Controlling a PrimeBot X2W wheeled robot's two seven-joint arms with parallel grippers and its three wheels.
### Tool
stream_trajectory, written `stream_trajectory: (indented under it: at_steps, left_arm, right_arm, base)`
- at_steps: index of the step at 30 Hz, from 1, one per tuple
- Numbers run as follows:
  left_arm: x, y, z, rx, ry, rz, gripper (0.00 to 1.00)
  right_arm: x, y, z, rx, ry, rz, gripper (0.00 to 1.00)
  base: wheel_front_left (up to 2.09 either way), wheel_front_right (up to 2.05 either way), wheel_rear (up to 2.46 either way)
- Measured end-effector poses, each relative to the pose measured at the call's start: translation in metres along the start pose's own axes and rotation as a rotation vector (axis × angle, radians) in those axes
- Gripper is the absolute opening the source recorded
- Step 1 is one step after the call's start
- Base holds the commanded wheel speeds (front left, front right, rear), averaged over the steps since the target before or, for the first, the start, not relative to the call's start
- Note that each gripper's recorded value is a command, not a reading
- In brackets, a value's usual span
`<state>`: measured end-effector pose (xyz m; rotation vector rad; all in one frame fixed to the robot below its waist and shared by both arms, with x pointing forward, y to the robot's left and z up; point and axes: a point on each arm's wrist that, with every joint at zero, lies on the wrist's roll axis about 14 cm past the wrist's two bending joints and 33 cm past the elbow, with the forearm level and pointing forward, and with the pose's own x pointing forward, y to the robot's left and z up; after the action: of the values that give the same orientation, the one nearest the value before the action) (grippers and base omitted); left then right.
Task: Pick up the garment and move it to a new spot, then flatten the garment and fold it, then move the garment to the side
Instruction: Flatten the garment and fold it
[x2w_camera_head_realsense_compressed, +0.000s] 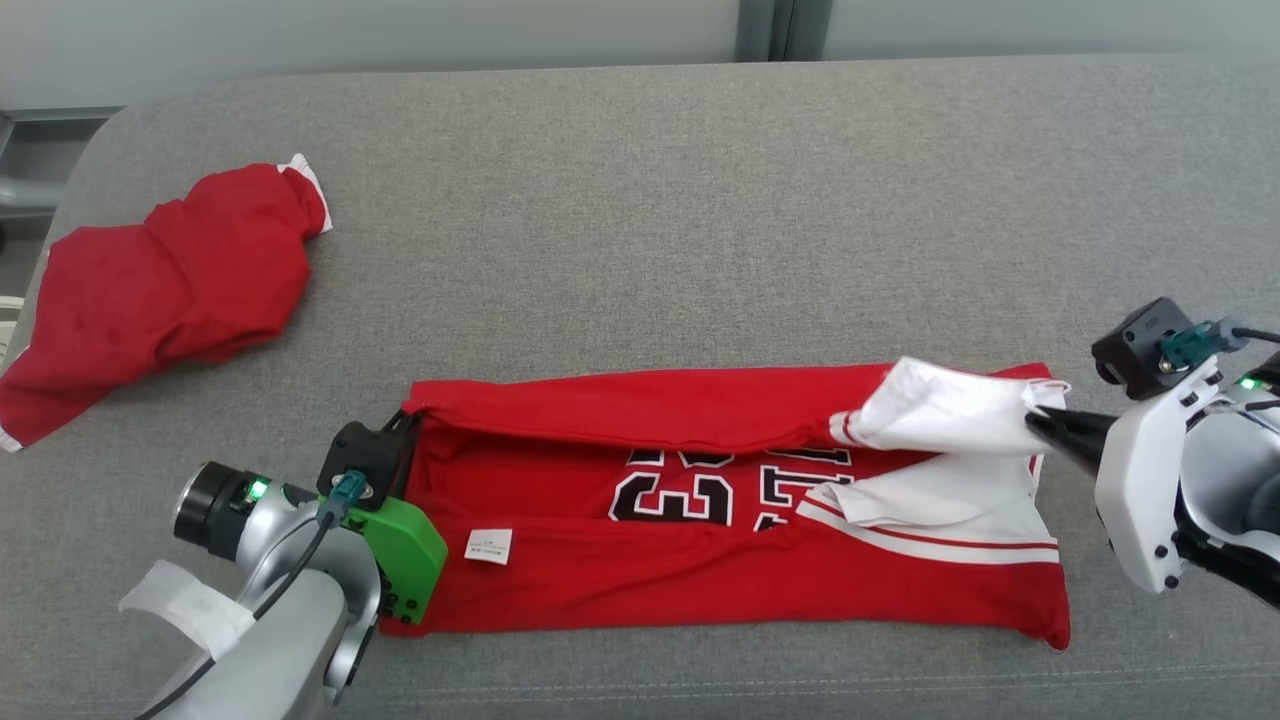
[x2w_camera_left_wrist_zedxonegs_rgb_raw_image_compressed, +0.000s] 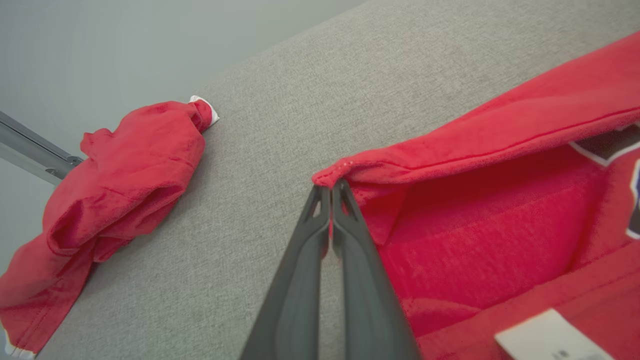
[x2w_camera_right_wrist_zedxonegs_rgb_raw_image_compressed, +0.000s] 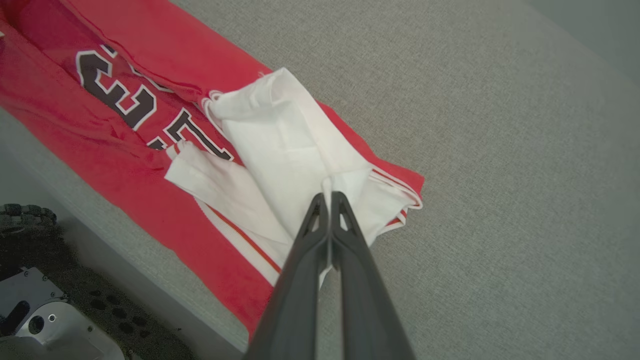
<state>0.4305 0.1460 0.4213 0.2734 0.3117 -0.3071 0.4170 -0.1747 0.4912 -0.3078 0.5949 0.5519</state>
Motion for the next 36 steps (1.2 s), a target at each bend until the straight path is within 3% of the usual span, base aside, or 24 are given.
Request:
stream_trajectory:
  at_steps: [9, 10, 11, 12, 13, 16, 17, 18, 24, 27, 36]
  left_arm:
    - [-0.014, -0.007, -0.015, 0.003, 0.037, -0.002, 0.00]
    - [-0.015, -0.007, -0.016, 0.002, 0.045, -0.002, 0.17]
    - [-0.016, -0.007, -0.018, 0.002, 0.053, -0.001, 0.50]
    - [-0.017, -0.007, -0.019, 0.000, 0.057, 0.001, 1.00]
    - [-0.018, -0.006, -0.022, -0.001, 0.069, 0.004, 1.00]
    - [-0.021, -0.007, -0.030, -0.002, 0.096, 0.005, 1.00]
    - [-0.023, -0.006, -0.032, -0.001, 0.104, 0.005, 1.00]
    - [-0.024, -0.006, -0.034, -0.004, 0.115, 0.007, 1.00]
    - [-0.039, -0.006, -0.046, -0.040, 0.147, 0.032, 1.00]
    - [-0.048, 0.000, -0.043, -0.067, 0.118, 0.070, 1.00]
    - [-0.082, 0.018, 0.014, -0.166, -0.161, 0.215, 1.00]
  right_arm:
    - [-0.001, 0.026, -0.033, -0.040, 0.132, 0.083, 0.00]
    - [-0.001, 0.033, -0.040, -0.045, 0.157, 0.104, 0.00]
    - [-0.001, 0.035, -0.043, -0.040, 0.167, 0.111, 0.00]
    - [0.000, 0.037, -0.046, -0.041, 0.174, 0.115, 0.50]
    - [0.000, 0.039, -0.048, -0.035, 0.180, 0.120, 1.00]
    - [0.000, 0.045, -0.059, -0.033, 0.223, 0.138, 0.98]
    - [-0.001, 0.046, -0.061, -0.032, 0.230, 0.139, 0.85]
    - [-0.002, 0.046, -0.065, -0.031, 0.247, 0.137, 1.00]
    - [-0.008, 0.046, -0.068, -0.012, 0.238, 0.122, 1.00]
    - [-0.012, 0.046, -0.059, 0.001, 0.173, 0.103, 1.00]
    - [-0.025, 0.039, -0.012, 0.195, -0.236, -0.025, 1.00]
  base:
    - [0.00, 0.00, 0.00]
    - [0.00, 0.00, 0.00]
    - [0.00, 0.00, 0.00]
    - [0.00, 0.00, 0.00]
    - [0.00, 0.00, 0.00]
    - [0.00, 0.00, 0.00]
    - [0.00, 0.00, 0.00]
    - [0.00, 0.00, 0.00]
    - [0.00, 0.00, 0.00]
    - [0.00, 0.00, 0.00]
    - [0.00, 0.00, 0.00]
